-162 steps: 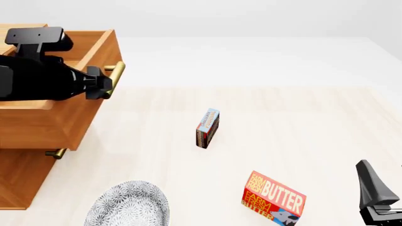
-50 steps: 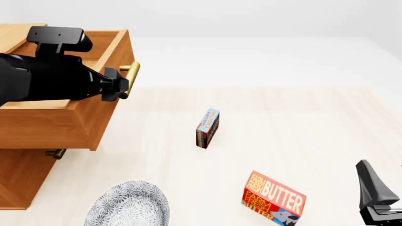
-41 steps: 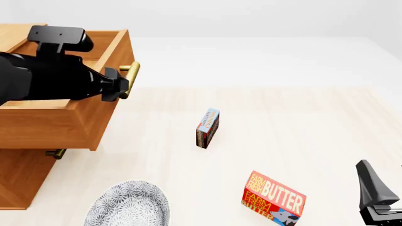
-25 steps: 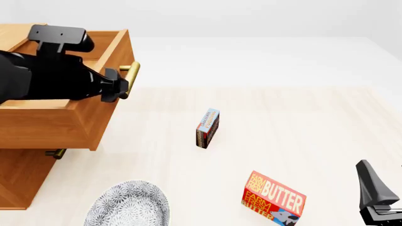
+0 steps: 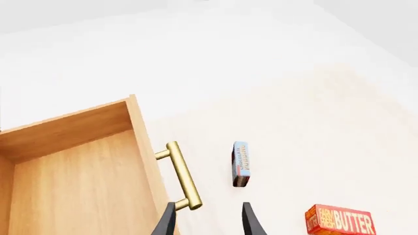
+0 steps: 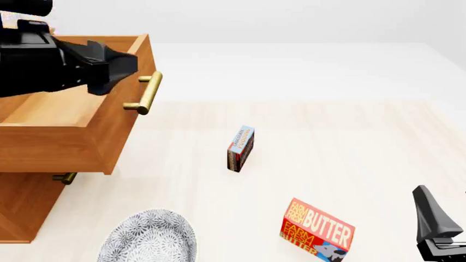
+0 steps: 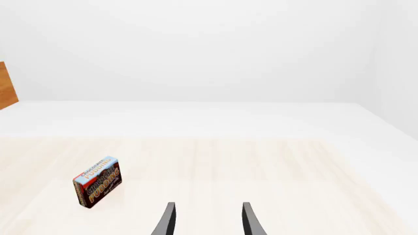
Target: Put the chocolate pudding in the top drawer of the cabinet and close it.
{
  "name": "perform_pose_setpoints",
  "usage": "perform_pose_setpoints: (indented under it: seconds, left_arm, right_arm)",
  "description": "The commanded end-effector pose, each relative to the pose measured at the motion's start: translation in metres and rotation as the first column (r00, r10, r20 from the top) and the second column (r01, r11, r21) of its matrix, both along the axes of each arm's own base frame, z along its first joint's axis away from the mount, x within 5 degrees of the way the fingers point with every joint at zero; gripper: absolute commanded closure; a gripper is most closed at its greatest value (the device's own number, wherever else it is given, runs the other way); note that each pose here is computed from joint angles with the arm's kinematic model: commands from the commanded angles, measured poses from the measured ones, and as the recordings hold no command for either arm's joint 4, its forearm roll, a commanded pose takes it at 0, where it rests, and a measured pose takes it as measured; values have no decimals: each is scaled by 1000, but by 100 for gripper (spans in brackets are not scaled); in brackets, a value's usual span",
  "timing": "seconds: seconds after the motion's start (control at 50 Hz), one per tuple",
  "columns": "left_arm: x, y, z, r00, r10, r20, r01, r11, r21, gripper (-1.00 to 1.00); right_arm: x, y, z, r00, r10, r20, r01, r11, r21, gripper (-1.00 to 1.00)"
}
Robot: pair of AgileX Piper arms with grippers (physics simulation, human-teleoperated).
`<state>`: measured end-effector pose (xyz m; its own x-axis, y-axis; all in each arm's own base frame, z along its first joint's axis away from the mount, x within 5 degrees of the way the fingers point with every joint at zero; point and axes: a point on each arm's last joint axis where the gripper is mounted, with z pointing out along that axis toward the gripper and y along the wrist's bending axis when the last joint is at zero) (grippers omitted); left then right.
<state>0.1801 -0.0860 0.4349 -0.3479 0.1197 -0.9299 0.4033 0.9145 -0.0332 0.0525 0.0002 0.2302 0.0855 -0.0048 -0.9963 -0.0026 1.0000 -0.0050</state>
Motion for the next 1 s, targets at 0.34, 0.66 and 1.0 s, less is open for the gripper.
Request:
perform_pose_setpoints:
  seconds: [0.34, 0.66, 1.0]
  left_arm:
    - [-67, 29, 10, 963, -66, 262, 67, 998, 5, -100]
    - [-108, 43, -20, 921, -143, 363, 139, 990, 38, -100]
    - [-137, 59, -78, 894, -173, 413, 168, 985, 47, -100]
  right_arm:
    - [0, 0, 0, 1000, 0, 0, 0, 1000, 0, -100]
    - [0, 0, 0, 1000, 0, 0, 0, 1000, 0, -100]
    - [0, 0, 0, 1000, 0, 0, 0, 1000, 0, -100]
